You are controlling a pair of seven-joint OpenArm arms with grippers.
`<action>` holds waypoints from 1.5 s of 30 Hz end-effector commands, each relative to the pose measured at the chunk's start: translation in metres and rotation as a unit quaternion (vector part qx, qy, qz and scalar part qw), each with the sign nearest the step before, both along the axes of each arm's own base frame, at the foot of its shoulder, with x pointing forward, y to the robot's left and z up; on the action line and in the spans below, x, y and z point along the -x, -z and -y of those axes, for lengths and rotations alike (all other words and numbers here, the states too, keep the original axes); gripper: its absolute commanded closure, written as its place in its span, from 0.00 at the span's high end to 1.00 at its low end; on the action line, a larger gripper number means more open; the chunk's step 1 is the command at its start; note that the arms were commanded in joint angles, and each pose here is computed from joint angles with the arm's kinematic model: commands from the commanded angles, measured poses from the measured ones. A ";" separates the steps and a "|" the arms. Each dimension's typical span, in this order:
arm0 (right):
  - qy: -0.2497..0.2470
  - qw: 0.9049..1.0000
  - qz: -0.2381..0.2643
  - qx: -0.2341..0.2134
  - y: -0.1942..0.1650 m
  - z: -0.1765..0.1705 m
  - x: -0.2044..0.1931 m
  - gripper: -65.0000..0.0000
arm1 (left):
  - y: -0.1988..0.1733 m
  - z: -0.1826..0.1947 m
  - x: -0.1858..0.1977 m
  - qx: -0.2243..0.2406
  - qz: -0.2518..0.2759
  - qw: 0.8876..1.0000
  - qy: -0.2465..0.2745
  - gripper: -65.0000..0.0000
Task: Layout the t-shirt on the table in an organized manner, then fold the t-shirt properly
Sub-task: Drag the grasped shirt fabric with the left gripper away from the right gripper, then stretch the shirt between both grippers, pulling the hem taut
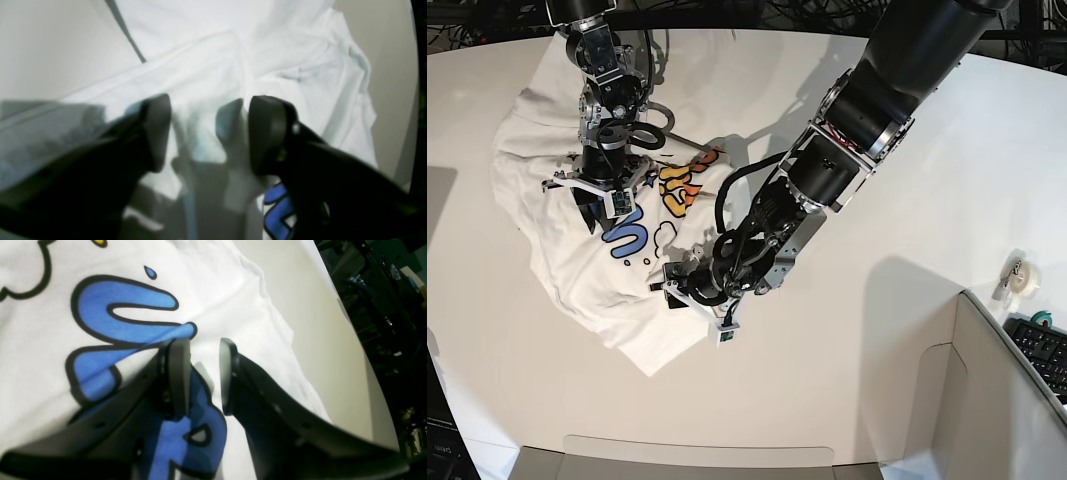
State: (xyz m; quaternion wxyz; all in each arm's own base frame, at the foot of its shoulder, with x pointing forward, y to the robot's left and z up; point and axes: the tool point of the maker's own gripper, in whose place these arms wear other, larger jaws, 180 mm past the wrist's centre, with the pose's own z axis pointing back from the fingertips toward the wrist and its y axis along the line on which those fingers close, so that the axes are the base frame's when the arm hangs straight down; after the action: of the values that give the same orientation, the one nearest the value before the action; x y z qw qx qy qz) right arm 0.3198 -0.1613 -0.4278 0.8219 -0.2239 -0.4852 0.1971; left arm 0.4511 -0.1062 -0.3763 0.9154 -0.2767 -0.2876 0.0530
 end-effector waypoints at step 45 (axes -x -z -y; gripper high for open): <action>0.141 0.982 -0.124 -0.010 0.026 0.090 0.032 0.25 | -0.126 -0.294 -0.061 0.120 0.132 0.943 -0.280 0.00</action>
State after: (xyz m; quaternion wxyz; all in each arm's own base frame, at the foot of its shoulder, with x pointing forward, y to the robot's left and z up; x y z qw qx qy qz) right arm 0.3236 -0.2458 -0.4115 0.8437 -0.2813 -0.4439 0.1096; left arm 0.4970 0.1770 -0.2846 0.8003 -0.2967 -0.4177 0.3114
